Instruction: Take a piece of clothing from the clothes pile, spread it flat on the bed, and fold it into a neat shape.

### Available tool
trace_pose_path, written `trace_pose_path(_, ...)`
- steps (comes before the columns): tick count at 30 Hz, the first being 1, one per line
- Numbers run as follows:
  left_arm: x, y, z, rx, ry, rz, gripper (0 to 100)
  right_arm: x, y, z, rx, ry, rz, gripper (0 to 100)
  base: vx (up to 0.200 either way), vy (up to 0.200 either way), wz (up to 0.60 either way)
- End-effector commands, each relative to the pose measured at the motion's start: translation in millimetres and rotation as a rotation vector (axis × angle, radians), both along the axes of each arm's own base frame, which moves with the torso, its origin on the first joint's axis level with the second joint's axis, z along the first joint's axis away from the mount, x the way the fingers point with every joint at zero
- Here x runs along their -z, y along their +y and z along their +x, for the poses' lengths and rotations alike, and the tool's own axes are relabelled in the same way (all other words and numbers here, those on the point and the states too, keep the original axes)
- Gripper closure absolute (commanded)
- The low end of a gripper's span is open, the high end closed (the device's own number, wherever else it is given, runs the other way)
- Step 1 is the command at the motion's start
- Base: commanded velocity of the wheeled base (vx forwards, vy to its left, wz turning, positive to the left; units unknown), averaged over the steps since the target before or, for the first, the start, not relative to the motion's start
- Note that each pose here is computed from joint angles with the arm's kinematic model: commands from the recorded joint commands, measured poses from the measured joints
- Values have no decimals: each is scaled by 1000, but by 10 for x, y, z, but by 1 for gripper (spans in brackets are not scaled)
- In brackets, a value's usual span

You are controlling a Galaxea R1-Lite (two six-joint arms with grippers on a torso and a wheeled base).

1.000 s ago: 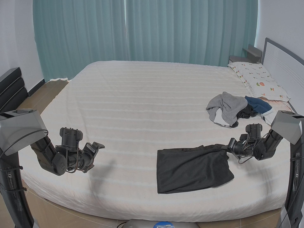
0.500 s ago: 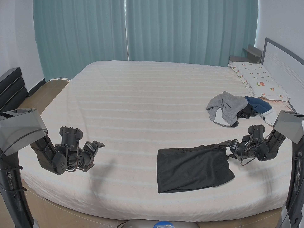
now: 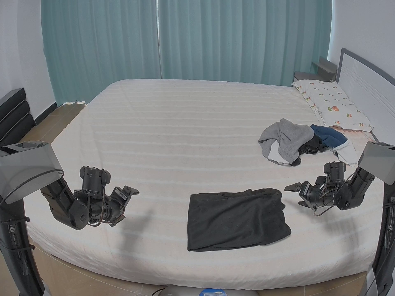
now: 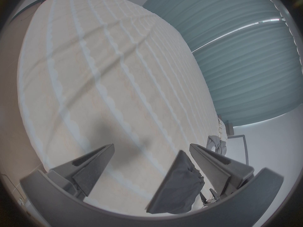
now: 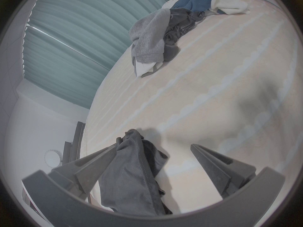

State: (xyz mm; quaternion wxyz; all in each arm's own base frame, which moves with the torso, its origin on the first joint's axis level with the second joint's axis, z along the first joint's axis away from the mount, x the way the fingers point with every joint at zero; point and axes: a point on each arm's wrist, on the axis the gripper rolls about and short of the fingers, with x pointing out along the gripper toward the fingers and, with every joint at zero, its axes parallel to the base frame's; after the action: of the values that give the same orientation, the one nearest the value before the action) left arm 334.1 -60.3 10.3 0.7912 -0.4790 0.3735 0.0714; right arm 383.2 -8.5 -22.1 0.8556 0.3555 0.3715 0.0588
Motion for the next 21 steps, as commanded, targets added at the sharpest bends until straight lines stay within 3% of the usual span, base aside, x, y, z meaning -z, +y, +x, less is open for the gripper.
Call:
trace_pose_path(1,-3,-90,-75,31,8,2,0,-145,98,-66,-23,-20,-5,0,0,-200,0)
trace_pose_path(4,7,-163,-123,56,14,6,0,-155,167,-98,-37,-16,-9,0,0,-200,0)
trace_pose_path(9,16,-270,-155,89,19,6,0,-163,308,-158,-52,-3,-22,0,0,0,0)
trace_pose_path(13,11,-306,-157,98,17,4,0,-67,390,-371,-81,68,-26,0,0,0,0)
trace_pose_path(19,20,-328,-168,101,21,9,0,11,460,-489,-104,90,-25,0,-200,0,0)
trace_pose_path(21,24,-340,-171,98,19,17,0,-19,493,-521,-111,59,-23,0,0,0,0)
